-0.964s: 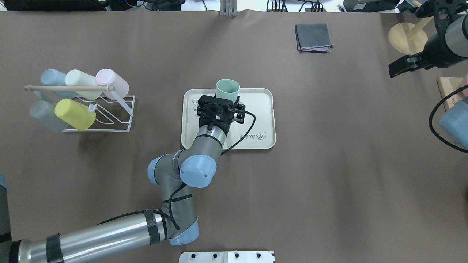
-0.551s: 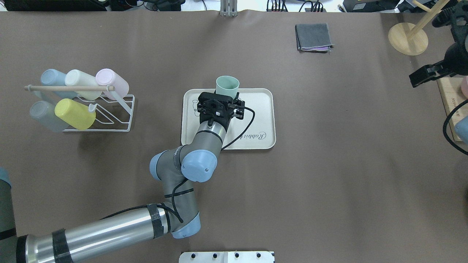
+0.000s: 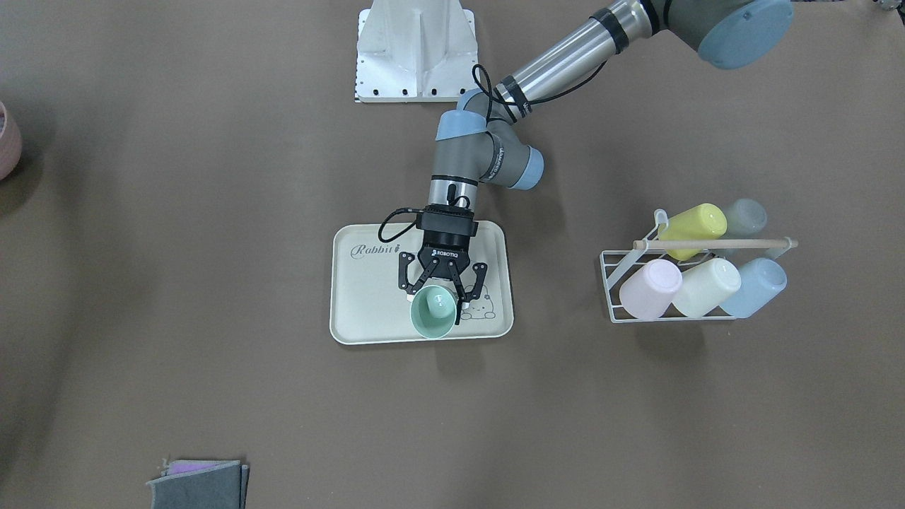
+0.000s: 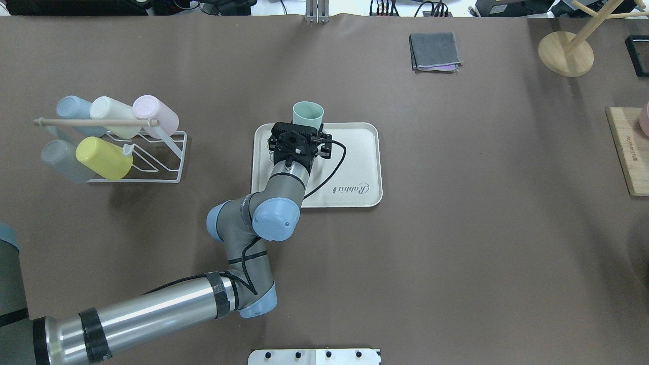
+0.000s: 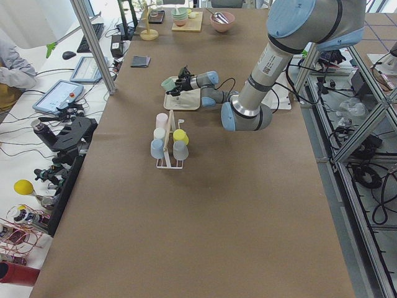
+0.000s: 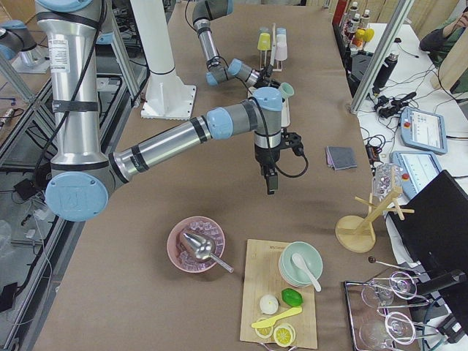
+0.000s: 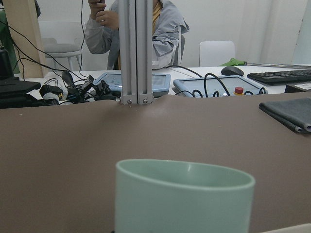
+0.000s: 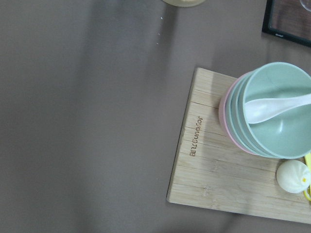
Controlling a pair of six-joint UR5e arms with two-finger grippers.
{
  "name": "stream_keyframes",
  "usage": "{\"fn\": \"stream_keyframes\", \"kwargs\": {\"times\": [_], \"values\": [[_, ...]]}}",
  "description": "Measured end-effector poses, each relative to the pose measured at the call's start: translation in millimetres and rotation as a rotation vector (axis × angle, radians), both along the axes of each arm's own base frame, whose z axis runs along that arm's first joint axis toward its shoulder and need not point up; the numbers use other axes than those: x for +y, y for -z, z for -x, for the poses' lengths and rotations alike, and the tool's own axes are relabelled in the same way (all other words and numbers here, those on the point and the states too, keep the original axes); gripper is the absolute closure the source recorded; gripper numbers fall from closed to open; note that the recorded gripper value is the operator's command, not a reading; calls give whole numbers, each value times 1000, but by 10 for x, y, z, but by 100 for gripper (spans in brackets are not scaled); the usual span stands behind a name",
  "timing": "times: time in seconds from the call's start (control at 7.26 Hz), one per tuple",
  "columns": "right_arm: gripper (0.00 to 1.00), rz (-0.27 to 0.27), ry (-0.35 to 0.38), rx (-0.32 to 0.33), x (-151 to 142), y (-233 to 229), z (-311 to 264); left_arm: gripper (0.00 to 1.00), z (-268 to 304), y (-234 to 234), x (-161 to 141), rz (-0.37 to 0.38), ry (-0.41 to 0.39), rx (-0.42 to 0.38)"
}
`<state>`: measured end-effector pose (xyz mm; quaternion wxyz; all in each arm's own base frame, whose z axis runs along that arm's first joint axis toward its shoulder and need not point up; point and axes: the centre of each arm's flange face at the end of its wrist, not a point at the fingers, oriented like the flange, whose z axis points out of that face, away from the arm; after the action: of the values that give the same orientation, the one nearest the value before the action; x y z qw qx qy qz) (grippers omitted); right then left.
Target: Pick up and place green cup on tray
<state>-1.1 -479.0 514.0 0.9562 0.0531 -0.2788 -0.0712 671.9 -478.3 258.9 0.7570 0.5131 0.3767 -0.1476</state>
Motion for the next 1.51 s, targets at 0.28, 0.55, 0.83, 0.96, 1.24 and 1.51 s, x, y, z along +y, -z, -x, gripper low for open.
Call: {"fn": "stream_keyframes", "kwargs": {"times": [0.28,0.55,0.83,0.96,1.24,1.51], "values": [[0,47,-25,-7,147,-341,-326,70,-40,-22,16,25,-10,35],[0,97,-37,-35,206,-611,-383,62,-70,-4,66,28,-17,48],[0,93,-49,-112,178,-990,-389,30,-109,26,178,19,-34,76],[0,86,-71,-133,171,-1072,-401,22,-117,34,224,14,-40,92],[0,92,-115,-152,130,-1050,-399,14,-124,36,280,8,-47,108],[0,119,-165,-178,109,-968,-385,6,-162,13,391,1,-59,122]]}}
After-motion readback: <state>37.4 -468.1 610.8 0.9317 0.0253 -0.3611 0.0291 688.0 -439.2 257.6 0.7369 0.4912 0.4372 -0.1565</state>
